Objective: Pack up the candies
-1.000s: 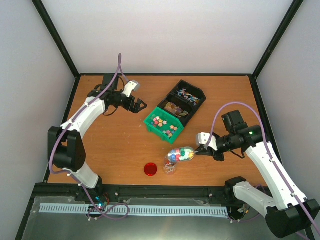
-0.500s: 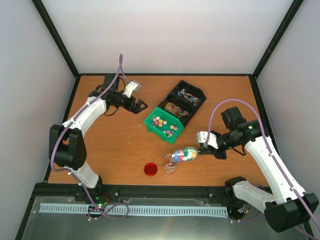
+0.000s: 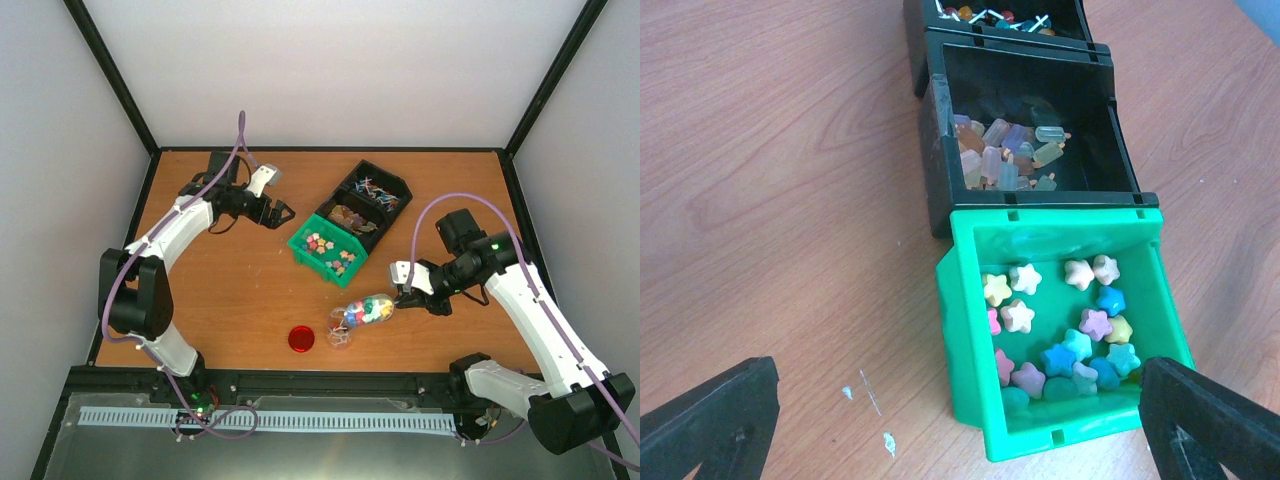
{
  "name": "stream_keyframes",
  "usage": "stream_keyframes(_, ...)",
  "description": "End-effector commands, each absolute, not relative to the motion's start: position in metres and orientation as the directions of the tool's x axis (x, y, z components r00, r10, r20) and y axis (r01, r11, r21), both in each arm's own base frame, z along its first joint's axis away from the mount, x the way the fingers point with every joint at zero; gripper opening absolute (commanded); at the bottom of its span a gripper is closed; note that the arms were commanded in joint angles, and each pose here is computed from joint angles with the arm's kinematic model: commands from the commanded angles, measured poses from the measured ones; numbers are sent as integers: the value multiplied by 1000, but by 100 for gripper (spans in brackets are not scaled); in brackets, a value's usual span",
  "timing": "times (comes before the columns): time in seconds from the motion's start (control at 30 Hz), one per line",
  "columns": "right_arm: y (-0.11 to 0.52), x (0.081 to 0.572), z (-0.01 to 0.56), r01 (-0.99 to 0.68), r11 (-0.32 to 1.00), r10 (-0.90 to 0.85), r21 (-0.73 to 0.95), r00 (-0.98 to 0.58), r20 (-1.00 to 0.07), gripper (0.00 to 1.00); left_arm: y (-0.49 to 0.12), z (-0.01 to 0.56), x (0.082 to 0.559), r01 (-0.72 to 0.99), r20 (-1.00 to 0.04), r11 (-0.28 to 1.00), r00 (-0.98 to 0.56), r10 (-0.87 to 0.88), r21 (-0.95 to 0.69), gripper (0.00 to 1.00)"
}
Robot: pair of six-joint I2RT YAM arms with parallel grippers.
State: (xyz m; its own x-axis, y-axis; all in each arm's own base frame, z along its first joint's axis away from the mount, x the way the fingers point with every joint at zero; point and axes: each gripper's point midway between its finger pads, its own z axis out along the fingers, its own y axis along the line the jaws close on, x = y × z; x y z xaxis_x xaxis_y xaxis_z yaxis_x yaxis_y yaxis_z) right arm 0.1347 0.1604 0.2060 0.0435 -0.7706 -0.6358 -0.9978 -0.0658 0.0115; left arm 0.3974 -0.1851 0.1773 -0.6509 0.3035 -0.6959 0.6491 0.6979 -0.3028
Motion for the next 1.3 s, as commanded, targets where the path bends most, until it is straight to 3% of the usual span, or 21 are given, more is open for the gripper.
stream_keyframes(0.0, 163, 135, 213, -996, -84, -771, -3, 67, -633, 3, -185, 181, 406, 640, -709, 705, -647, 280, -305, 100)
stream_keyframes(1.27, 167, 143, 220, -994, -110, -810, 9, 84, -580, 3, -187, 168, 417, 623, -689, 711, -671, 272, -326, 100)
